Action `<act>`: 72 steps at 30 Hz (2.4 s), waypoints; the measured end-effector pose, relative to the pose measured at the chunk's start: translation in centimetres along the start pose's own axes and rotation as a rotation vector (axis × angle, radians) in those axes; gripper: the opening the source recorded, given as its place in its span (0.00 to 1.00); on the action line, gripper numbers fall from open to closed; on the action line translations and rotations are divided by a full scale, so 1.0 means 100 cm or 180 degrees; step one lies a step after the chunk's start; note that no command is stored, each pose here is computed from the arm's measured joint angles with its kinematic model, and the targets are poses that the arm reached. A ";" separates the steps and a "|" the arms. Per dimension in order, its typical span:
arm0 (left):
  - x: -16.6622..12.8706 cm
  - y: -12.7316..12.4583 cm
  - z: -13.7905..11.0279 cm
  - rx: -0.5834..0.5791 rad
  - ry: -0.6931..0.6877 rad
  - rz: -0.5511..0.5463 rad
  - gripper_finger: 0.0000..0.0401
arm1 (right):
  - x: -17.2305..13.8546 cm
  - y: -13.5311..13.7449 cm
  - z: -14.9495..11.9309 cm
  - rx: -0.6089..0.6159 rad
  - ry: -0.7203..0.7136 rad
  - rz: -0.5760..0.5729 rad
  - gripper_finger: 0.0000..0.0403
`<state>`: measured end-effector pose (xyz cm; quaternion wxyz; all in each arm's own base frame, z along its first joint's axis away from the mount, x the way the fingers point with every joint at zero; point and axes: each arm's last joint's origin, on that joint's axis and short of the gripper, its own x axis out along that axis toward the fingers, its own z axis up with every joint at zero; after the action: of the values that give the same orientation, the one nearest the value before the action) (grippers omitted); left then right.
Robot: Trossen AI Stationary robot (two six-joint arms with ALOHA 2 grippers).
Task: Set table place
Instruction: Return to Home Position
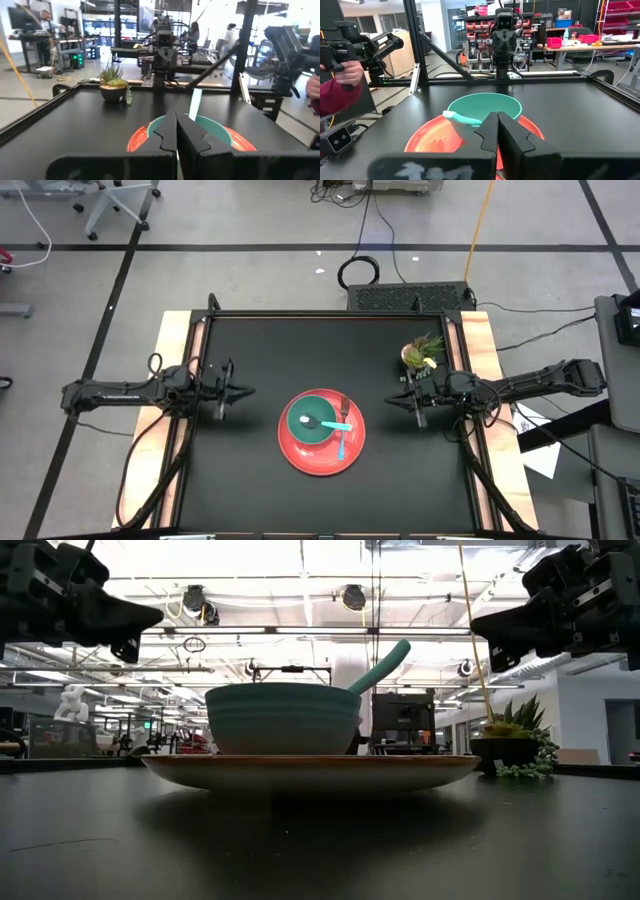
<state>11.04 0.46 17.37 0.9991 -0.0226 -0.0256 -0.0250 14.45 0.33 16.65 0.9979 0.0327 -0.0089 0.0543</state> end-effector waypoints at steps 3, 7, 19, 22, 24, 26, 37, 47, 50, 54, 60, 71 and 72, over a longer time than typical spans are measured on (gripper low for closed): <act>0.000 -0.001 -0.001 0.0081 0.0030 -0.0038 0.00 | 0.000 0.000 0.002 -0.0031 -0.0049 0.0001 0.00; 0.000 -0.001 -0.003 0.0117 0.0087 -0.0042 0.00 | 0.000 -0.001 0.007 -0.0119 -0.0218 -0.0096 0.00; 0.000 -0.003 -0.005 0.0104 0.0176 -0.0142 0.00 | -0.003 -0.009 0.008 -0.0195 -0.0241 -0.0338 0.00; 0.000 -0.004 -0.005 0.0104 0.0181 -0.0204 0.00 | -0.004 -0.008 0.010 -0.0211 -0.0292 -0.0331 0.00; 0.000 -0.005 -0.006 0.0115 0.0203 -0.0227 0.00 | -0.006 -0.007 0.014 -0.0278 -0.0381 -0.0308 0.00; 0.000 -0.006 -0.006 0.0118 0.0208 -0.0243 0.00 | -0.007 -0.005 0.017 -0.0339 -0.0462 -0.0268 0.00; 0.000 -0.006 -0.007 0.0149 0.0215 -0.0244 0.00 | -0.018 0.003 0.029 -0.0422 -0.0815 -0.0124 0.00; 0.000 -0.006 -0.003 0.0211 0.0107 -0.0248 0.00 | -0.026 0.004 0.032 -0.0482 -0.0877 -0.0148 0.00; 0.000 -0.006 -0.004 0.0199 0.0128 -0.0248 0.00 | -0.028 0.004 0.027 -0.0448 -0.0700 -0.0146 0.00; 0.000 -0.006 -0.005 0.0189 0.0168 -0.0248 0.00 | -0.032 0.004 0.022 -0.0307 -0.0517 -0.0137 0.00; 0.000 -0.006 -0.010 0.0082 0.0326 -0.0317 0.00 | -0.038 0.004 0.005 -0.0091 0.0063 -0.0111 0.00; -0.002 -0.002 -0.010 0.0107 0.0467 0.0058 0.00 | -0.047 0.005 0.003 -0.0052 0.0075 -0.0113 0.00; -0.003 -0.002 -0.009 0.0114 0.0433 0.0056 0.00 | -0.047 0.005 0.003 -0.0039 0.0070 -0.0110 0.00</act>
<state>10.77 0.26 16.48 0.9990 -0.0031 0.0421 -0.0173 9.69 0.28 16.90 0.9990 0.0262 0.0023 0.0374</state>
